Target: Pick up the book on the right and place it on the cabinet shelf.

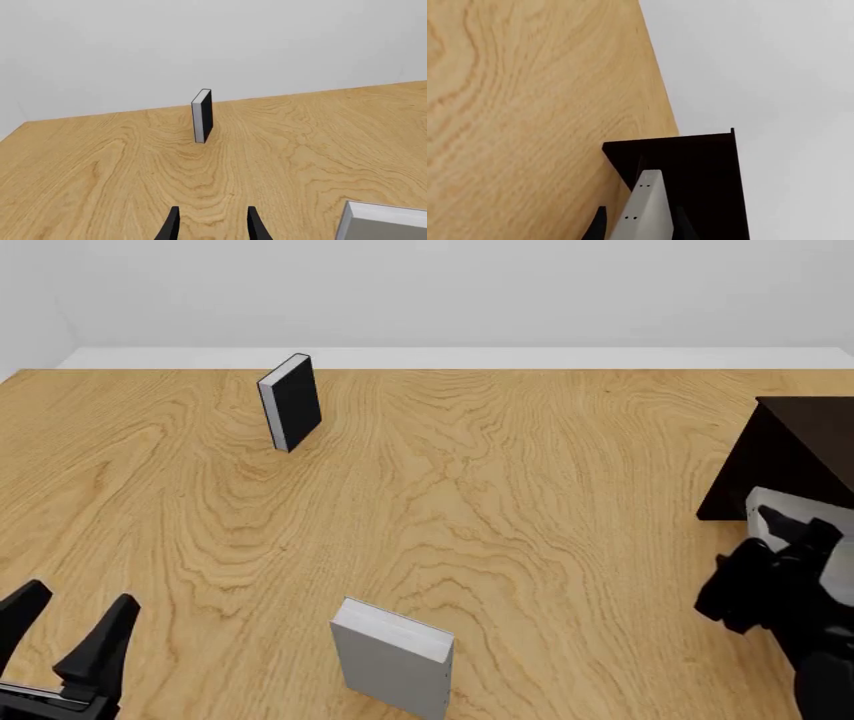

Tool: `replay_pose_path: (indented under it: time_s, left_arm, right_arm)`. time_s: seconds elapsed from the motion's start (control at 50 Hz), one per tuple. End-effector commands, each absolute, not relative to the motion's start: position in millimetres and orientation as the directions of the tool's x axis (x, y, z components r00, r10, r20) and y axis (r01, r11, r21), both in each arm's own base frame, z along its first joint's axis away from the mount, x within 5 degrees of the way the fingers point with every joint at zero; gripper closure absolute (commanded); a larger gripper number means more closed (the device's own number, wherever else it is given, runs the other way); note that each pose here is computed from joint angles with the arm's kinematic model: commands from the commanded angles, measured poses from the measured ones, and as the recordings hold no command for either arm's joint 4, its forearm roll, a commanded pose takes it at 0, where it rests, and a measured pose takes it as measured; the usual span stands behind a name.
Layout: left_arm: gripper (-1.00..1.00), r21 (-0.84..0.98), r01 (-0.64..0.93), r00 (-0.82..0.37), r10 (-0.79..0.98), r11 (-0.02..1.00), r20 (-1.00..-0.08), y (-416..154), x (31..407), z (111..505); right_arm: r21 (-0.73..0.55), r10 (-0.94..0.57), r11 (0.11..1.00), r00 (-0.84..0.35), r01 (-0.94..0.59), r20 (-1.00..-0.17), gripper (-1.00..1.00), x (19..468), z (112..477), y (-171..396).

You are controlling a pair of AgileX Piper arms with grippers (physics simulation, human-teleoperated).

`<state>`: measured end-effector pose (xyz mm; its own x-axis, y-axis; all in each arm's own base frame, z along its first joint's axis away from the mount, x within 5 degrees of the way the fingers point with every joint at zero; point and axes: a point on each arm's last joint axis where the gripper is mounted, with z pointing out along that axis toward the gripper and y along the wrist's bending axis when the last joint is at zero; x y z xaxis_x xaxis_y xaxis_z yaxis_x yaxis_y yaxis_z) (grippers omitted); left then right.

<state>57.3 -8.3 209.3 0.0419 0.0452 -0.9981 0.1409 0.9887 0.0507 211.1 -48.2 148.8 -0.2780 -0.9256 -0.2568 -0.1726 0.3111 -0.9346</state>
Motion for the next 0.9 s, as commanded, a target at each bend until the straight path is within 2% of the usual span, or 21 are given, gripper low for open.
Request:
replay_pose_path:
  time_s: [0.02,0.9]
  left_arm:
    - [-1.00,0.051,0.140,0.041,0.046,0.989,-0.998,-8.2,57.2,209.2]
    - [-1.00,0.053,0.148,0.038,0.048,0.988,-0.998,-9.0,59.1,209.5]
  right_arm:
    - [-0.932,-0.926,0.320,-0.262,-0.171,-0.270,-1.00,215.3,151.8,-44.9]
    - [-0.940,-0.899,0.316,-0.357,-0.126,-0.254,-1.00,194.5,159.9,-63.8]
